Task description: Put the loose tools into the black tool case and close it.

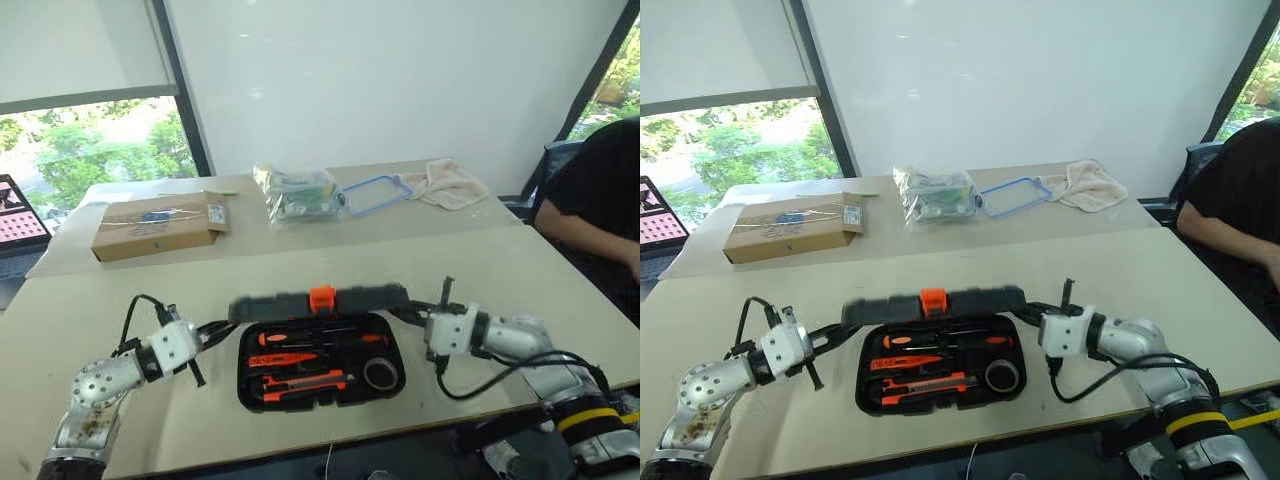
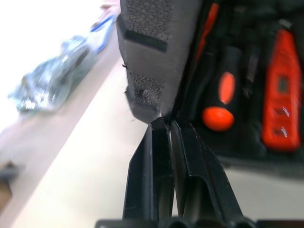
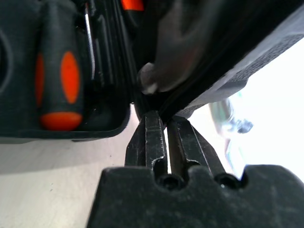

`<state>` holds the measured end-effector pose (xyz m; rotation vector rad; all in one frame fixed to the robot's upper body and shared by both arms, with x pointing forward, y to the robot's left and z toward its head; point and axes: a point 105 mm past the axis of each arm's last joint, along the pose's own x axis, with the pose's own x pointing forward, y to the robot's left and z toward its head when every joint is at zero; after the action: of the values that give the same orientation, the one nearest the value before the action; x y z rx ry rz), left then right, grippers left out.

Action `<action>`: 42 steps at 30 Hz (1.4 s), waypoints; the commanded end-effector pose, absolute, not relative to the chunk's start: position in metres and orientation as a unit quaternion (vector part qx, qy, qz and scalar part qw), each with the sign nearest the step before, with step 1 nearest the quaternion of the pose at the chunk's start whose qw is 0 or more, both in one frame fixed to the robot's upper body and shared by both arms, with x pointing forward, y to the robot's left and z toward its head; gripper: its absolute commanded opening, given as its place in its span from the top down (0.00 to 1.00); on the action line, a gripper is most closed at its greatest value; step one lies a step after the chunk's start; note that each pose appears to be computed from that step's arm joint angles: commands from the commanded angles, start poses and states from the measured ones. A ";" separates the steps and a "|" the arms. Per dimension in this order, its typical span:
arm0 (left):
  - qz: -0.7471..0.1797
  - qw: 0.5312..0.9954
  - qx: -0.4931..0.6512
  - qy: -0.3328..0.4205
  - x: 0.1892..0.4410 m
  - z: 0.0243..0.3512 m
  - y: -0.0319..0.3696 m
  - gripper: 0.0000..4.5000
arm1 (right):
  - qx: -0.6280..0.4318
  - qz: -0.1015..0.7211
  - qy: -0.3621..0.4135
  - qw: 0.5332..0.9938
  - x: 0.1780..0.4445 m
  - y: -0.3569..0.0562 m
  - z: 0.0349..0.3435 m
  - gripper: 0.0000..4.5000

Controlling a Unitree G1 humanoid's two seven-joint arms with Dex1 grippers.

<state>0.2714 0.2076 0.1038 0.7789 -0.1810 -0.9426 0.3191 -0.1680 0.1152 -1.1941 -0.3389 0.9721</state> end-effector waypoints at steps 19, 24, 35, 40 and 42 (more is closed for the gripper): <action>-0.447 0.869 0.212 0.016 0.323 0.125 0.209 0.99 | -0.326 0.559 0.082 0.758 0.208 -0.185 0.091 1.00; -0.477 0.851 0.220 0.028 0.336 0.124 0.187 0.99 | -0.310 0.561 0.089 0.763 0.202 -0.161 0.081 1.00; -0.547 0.815 0.166 0.095 0.313 0.110 0.178 0.99 | -0.342 0.478 0.030 0.808 0.277 -0.131 0.097 1.00; -0.513 0.840 0.146 0.099 0.306 0.109 0.187 0.99 | -0.354 0.440 0.018 0.825 0.309 -0.132 0.105 1.00; -0.493 0.855 0.133 0.094 0.305 0.111 0.190 0.99 | -0.361 0.432 0.016 0.826 0.317 -0.134 0.106 1.00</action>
<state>0.3022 0.1901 0.0928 0.2845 0.2679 -1.0695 0.3102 -0.1317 0.0952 -0.7448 0.0803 0.9541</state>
